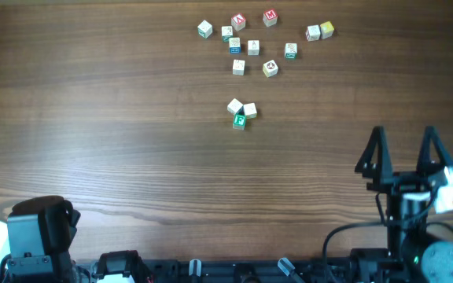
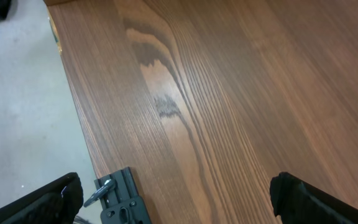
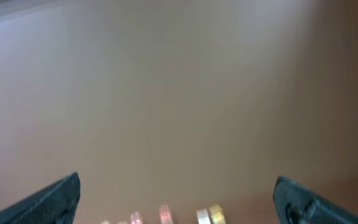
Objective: Form a circle
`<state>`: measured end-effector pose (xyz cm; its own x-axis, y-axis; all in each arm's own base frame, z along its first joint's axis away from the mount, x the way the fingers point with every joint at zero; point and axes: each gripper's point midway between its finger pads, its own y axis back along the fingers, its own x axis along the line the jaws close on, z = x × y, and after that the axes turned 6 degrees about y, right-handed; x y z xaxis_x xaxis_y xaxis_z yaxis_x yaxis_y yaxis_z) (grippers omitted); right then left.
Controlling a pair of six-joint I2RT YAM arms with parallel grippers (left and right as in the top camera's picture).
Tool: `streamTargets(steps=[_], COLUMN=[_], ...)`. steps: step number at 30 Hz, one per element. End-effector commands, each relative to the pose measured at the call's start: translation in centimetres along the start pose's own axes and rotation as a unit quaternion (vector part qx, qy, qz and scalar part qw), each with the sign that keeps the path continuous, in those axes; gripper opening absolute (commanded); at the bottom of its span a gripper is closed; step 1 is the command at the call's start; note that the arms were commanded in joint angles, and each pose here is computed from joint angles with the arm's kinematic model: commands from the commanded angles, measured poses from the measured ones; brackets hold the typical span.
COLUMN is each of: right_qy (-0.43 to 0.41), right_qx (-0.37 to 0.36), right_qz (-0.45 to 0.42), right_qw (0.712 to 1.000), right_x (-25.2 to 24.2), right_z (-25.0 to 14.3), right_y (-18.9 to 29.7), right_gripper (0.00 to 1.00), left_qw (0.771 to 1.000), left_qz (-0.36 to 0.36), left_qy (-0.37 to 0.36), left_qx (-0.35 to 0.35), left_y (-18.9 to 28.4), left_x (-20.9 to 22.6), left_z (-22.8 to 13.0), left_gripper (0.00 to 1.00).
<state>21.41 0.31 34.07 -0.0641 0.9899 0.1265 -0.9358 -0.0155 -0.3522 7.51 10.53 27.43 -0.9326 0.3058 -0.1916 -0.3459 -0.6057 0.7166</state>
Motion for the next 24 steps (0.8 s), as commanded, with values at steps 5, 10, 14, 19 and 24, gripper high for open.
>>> streamTargets(steps=[5, 10, 14, 19, 24], right_qy=[0.006, 0.003, -0.001, -0.07, -0.135], right_qx=[-0.058, -0.004, 0.062, 0.143, 0.17], right_qz=[0.008, -0.012, -0.021, -0.043, -0.059], right_qw=[0.998, 1.0, 0.998, 0.986, 0.974], right_x=[-0.4, -1.5, -2.0, -2.5, -2.7], right_z=[-2.8, -7.7, -11.0, -15.0, -16.5], right_y=[1.2, 1.2, 1.4, 2.3, 2.7], right_gripper=[1.0, 1.0, 1.0, 1.0, 1.0], left_qw=[1.0, 1.0, 1.0, 1.0, 1.0], left_qz=[0.002, 0.002, 0.002, 0.002, 0.002], left_qy=[0.01, 0.01, 0.01, 0.01, 0.01], left_qx=[-0.002, -0.002, -0.002, -0.003, -0.002], left_y=[0.0, 0.0, 0.0, 0.0, 0.0], left_x=[0.1, 0.1, 0.1, 0.1, 0.1], left_z=[0.1, 0.1, 0.1, 0.1, 0.1], left_gripper=[1.0, 1.0, 1.0, 1.0, 1.0])
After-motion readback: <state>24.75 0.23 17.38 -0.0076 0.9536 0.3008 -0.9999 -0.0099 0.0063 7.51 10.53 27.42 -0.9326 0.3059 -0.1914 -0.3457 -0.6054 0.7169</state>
